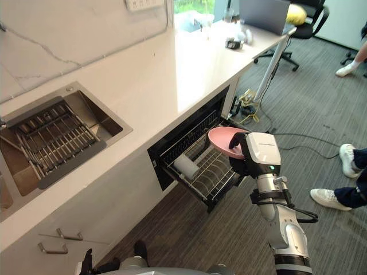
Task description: Walk over to the sink, pick up the cup, carry it to the dishwasher, place the cup inside the dishwasher, then close the dishwasher door
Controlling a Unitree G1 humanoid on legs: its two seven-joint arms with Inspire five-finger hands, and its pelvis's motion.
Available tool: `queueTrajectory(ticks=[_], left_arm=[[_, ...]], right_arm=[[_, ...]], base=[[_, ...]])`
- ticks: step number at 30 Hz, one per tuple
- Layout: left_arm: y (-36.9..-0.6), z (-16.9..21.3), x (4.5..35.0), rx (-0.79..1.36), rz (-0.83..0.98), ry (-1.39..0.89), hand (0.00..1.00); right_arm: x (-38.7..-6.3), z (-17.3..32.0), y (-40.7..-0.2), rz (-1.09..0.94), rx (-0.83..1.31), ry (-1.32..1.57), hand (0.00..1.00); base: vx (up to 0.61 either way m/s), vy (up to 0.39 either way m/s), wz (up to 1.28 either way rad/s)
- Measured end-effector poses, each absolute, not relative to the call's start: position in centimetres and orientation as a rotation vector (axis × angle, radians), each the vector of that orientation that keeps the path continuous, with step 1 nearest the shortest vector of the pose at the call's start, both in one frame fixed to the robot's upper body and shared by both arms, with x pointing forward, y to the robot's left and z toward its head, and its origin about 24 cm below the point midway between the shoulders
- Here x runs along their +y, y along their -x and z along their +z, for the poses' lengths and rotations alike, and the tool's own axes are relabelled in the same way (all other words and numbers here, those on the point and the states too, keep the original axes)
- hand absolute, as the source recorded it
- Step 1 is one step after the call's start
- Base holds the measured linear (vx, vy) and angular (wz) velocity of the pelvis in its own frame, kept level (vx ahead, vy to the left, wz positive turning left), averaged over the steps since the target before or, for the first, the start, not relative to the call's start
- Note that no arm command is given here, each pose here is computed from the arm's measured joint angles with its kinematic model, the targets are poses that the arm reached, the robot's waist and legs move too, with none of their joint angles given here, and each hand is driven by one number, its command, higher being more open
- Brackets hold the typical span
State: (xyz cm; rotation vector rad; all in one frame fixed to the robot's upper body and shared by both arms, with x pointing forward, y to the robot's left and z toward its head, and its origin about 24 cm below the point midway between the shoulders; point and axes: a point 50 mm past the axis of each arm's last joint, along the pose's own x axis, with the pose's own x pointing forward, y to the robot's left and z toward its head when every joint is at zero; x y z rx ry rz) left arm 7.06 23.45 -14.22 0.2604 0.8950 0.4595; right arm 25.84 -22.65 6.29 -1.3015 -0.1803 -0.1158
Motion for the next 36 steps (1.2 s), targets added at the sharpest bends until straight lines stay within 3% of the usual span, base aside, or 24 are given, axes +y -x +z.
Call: queueTrajectory(ticks=[6, 11, 25, 26, 36], left_arm=[[-11.8, -12.8, 22.8, 0.733, 0.41, -0.239, 1.0], [-14.5, -11.8, 21.6, 0.629, 0.373, -0.184, 1.0], [-17.2, -10.9, 18.7, 0.546, 0.31, -0.048, 1.0], [-17.3, -10.9, 18.6, 0.546, 0.306, -0.044, 1.0], [-17.9, -10.5, 17.0, 0.523, 0.258, 0.018, 1.0]], right_arm=[[-23.2, 8.0, -30.6, -0.19, -0.147, 1.338, 0.0], [-24.9, 12.8, -34.0, -0.329, -0.22, 1.408, 0.0], [-27.3, 21.9, -38.1, -0.491, -0.268, 1.491, 0.0], [-27.6, 22.4, -38.2, -0.505, -0.261, 1.458, 1.0], [-29.7, 21.7, -38.0, -0.517, -0.157, 1.243, 1.0]], base=[[-0.03, 0.021, 0.13], [-0.02, 0.022, 0.04], [-0.02, -0.016, 0.03], [-0.03, -0.02, 0.03], [-0.05, -0.024, 0.04]])
